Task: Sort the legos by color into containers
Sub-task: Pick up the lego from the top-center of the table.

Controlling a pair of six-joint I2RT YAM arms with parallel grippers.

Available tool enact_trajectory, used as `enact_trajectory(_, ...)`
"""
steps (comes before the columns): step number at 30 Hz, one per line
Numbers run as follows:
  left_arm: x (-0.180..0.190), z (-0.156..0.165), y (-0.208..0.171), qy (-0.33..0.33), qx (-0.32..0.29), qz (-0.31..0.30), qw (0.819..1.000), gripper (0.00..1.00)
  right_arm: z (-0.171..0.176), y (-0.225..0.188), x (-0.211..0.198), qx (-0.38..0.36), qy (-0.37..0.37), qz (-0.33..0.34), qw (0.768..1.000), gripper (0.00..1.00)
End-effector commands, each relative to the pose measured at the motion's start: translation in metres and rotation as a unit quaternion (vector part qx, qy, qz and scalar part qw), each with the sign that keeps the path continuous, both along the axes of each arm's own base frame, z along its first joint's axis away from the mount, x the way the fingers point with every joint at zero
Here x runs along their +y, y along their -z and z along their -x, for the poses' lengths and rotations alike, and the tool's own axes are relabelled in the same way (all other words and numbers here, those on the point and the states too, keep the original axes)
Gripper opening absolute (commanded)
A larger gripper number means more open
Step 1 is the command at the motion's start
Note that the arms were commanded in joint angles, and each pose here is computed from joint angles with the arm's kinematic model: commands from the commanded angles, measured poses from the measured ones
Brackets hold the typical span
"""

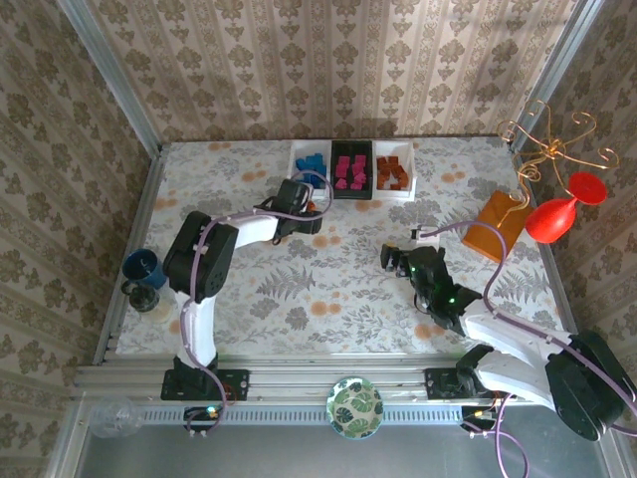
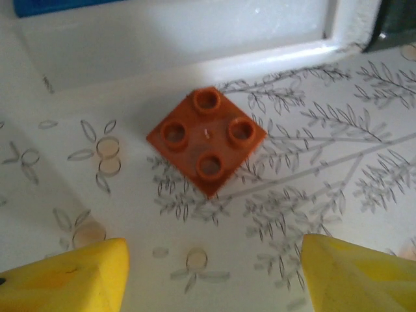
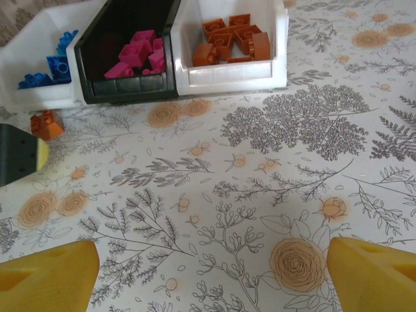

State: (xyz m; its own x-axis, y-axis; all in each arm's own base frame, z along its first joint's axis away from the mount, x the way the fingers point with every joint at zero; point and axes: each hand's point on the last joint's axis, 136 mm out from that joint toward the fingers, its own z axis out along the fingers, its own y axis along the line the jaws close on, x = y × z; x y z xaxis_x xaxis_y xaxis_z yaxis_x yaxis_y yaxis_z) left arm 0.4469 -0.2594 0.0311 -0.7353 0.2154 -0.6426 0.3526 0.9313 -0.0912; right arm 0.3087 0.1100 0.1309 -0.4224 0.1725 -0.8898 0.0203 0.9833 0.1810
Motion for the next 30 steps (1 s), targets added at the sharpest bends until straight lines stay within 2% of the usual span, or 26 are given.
enact_trajectory(1,-0.005,-0.015,-0.005,0.006,-0.012,-0.006,1.0,0.71,0.0,-0.008,-0.004,-0.014,0.01,0.002,1.0,0.92)
enact_trajectory(8,-0.006,-0.031,0.003,0.006,-0.014,-0.036,0.999,0.68,0.001,-0.006,-0.005,-0.013,0.01,0.003,1.0,0.92)
enact_trajectory(13,-0.012,-0.036,0.011,0.016,0.008,-0.044,0.999,0.66,0.001,-0.005,-0.004,-0.012,0.009,0.003,1.0,0.92)
enact_trajectory(21,-0.016,-0.034,0.017,0.021,0.018,-0.044,0.999,0.55,0.001,-0.004,-0.004,-0.011,0.009,0.003,1.0,0.92)
enact_trajectory(25,-0.019,-0.028,0.009,0.025,0.008,-0.043,0.999,0.49,0.001,-0.002,-0.005,-0.009,0.01,0.005,1.0,0.92)
enact_trajectory(30,-0.03,-0.01,-0.014,0.041,-0.017,-0.035,0.998,0.45,-0.001,0.0,-0.003,-0.006,0.009,0.006,1.0,0.92)
